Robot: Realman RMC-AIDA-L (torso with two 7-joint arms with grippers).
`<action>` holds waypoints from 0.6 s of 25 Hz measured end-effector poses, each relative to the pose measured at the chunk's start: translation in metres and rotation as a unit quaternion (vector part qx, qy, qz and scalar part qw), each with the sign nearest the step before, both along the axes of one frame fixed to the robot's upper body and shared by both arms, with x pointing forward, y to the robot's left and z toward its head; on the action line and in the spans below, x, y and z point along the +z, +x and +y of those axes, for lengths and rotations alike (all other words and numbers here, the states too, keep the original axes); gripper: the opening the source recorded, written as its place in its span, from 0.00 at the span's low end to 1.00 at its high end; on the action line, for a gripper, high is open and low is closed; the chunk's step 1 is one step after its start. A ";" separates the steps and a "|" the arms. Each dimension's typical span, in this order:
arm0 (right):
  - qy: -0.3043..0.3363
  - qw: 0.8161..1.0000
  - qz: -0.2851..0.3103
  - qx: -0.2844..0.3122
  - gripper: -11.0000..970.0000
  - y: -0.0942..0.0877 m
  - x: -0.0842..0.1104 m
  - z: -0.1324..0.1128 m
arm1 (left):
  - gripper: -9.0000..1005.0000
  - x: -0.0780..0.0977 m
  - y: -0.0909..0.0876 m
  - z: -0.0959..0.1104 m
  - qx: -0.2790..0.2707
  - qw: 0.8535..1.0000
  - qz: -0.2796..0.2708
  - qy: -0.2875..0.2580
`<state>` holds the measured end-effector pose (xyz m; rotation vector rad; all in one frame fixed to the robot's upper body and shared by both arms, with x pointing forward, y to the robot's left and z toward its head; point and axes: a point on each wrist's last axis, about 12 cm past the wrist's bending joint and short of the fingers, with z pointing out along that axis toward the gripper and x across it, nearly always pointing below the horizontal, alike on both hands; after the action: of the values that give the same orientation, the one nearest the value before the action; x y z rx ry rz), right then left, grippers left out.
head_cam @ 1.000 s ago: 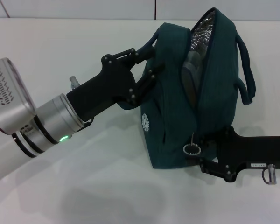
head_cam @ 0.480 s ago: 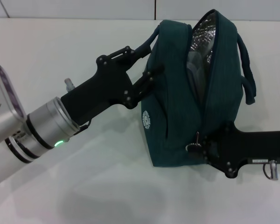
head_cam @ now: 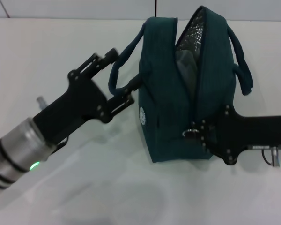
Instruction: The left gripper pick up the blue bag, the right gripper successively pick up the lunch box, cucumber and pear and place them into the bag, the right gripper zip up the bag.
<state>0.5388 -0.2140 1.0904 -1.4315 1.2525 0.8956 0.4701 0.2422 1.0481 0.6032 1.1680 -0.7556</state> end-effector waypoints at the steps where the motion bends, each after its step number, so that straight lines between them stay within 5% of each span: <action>1: 0.000 1.000 -0.005 0.002 0.02 0.001 0.002 0.001 | 0.65 -0.002 -0.004 0.003 0.003 1.000 0.001 0.002; 3: 0.004 1.000 -0.016 0.004 0.02 0.005 0.007 0.003 | 0.72 -0.007 -0.014 0.008 0.012 1.000 0.004 0.012; 10: 0.015 0.999 -0.044 0.003 0.02 0.012 0.016 0.007 | 0.71 -0.024 -0.041 0.018 0.037 0.998 0.033 0.035; 15: 0.019 0.998 -0.060 -0.007 0.02 0.020 0.020 0.012 | 0.71 -0.038 -0.040 0.014 0.022 0.994 0.077 0.076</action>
<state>0.5584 -0.2017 1.1101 -1.4250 1.1486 0.8079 0.4304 0.2562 1.0106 0.6524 1.3860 -0.6897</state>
